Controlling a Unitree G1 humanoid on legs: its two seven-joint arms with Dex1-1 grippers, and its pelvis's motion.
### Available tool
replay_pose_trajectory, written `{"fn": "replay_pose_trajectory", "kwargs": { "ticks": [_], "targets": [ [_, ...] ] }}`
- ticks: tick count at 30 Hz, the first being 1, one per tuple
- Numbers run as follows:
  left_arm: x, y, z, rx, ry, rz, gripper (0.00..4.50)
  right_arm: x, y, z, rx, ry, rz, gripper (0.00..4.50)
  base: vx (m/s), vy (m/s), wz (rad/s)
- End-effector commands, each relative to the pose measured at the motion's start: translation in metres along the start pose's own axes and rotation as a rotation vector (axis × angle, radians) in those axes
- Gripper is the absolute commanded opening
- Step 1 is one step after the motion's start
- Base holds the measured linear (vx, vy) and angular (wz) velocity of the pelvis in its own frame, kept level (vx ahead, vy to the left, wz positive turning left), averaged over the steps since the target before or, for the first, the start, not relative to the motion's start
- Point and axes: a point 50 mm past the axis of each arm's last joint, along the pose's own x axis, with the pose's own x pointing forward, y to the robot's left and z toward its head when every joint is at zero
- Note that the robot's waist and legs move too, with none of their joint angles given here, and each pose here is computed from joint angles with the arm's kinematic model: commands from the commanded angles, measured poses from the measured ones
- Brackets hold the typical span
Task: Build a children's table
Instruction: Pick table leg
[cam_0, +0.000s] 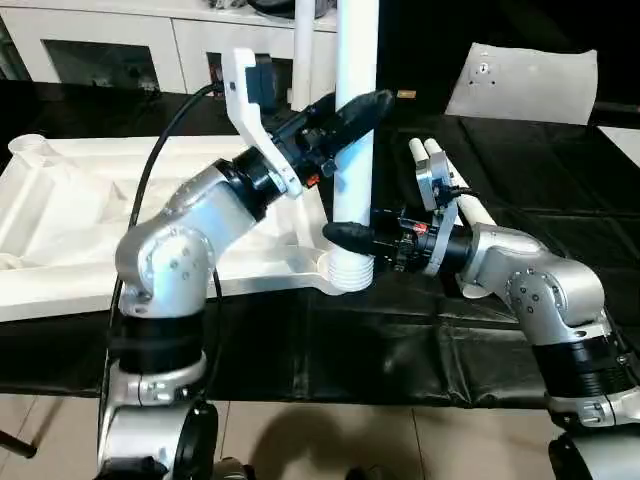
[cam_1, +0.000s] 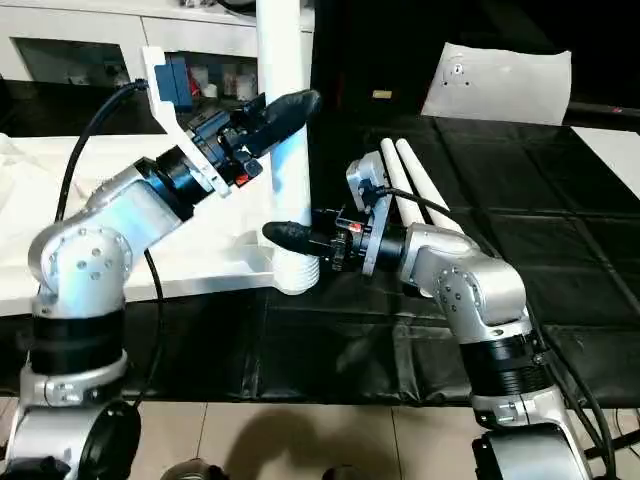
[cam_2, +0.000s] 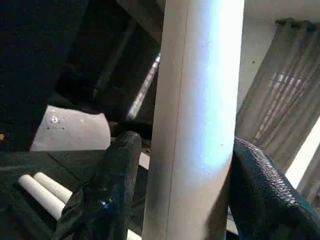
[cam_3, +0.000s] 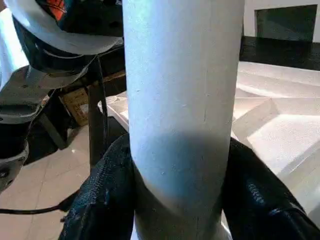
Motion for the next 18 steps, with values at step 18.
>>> {"fn": "replay_pose_trajectory", "kwargs": {
  "ticks": [18],
  "targets": [
    [0.009,-0.010,-0.003,0.079,0.103,-0.171,2.29,0.000,0.000,0.017,-0.051,0.018,0.043,3.06,0.000,0.000,0.00]
  ]
}}
